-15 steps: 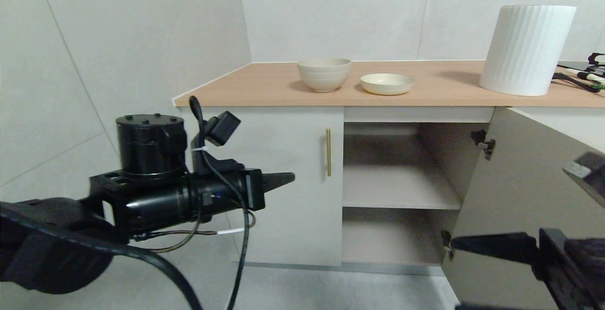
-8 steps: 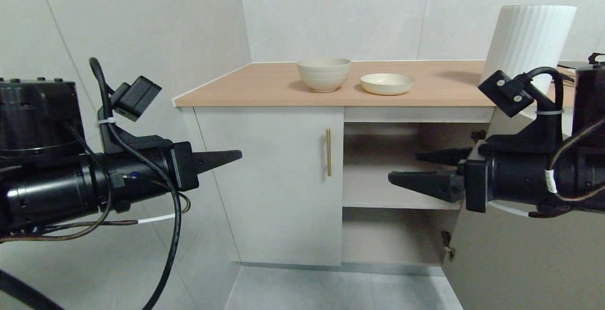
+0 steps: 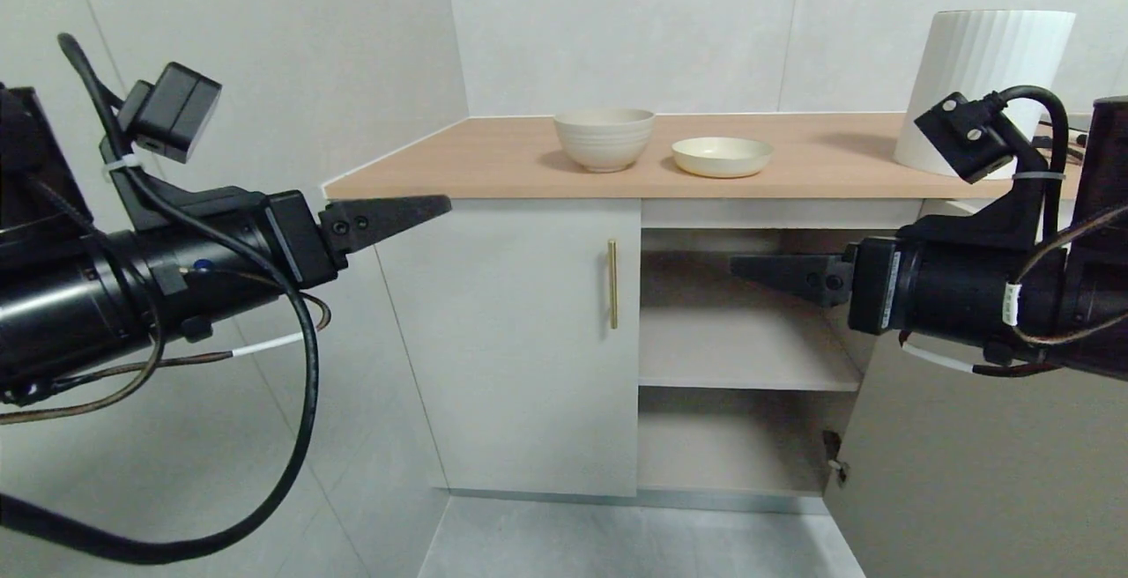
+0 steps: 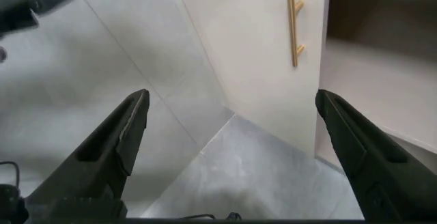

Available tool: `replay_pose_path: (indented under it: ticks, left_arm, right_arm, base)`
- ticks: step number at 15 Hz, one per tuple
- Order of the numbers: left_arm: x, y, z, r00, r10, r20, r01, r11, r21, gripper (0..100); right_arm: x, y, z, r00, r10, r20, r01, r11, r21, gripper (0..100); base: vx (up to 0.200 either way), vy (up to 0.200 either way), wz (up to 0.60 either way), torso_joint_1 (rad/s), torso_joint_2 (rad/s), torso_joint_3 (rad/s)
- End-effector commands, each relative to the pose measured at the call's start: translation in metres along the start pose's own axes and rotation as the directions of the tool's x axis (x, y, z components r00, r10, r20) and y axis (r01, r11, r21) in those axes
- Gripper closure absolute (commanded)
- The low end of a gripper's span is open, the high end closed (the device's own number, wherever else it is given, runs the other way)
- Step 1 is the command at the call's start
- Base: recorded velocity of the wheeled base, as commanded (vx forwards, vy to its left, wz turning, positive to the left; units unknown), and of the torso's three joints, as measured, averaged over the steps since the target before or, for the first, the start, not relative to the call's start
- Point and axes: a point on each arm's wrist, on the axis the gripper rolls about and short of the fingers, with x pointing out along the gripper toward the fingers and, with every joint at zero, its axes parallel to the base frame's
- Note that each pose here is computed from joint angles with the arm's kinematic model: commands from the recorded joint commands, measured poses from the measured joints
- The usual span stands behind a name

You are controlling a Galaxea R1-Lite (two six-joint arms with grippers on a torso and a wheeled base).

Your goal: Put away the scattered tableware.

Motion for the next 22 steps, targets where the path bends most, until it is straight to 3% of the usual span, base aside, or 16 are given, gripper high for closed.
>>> replay_pose_path:
  ticks: [1, 6, 18, 22]
  left_arm:
    - [-0.002, 0.0, -0.001, 1.0, 0.011, 0.012, -0.011, 1.0, 0.004, 0]
    - [-0.006, -0.003, 0.001, 1.0, 0.003, 0.02, -0.004, 0.999, 0.048, 0]
    - [0.006, 0.006, -0.009, 0.999, 0.025, -0.043, -0.024, 1.0, 0.02, 0]
    - [0.005, 0.006, -0.009, 0.999, 0.022, -0.041, -0.022, 1.0, 0.021, 0]
  right_arm:
    - [-0.006, 0.003, 0.004, 1.0, 0.005, 0.021, -0.005, 1.0, -0.004, 0]
    - [-0.008, 0.003, 0.009, 0.994, -0.059, -0.097, 0.06, 0.998, 0.014, 0]
    - [-0.007, -0.009, 0.0, 0.983, -0.108, -0.145, 0.106, 0.994, -0.026, 0]
    - [-0.011, -0.008, -0.001, 0.984, -0.106, -0.143, 0.101, 0.994, -0.046, 0]
  base:
    - [0.0, 0.0, 0.0, 0.0, 0.0, 0.0]
    - [0.0, 0.0, 0.0, 0.0, 0.0, 0.0]
    - [0.183, 0.0, 0.0, 0.003, 0.0, 0.002]
    - [0.0, 0.0, 0.0, 0.0, 0.0, 0.0]
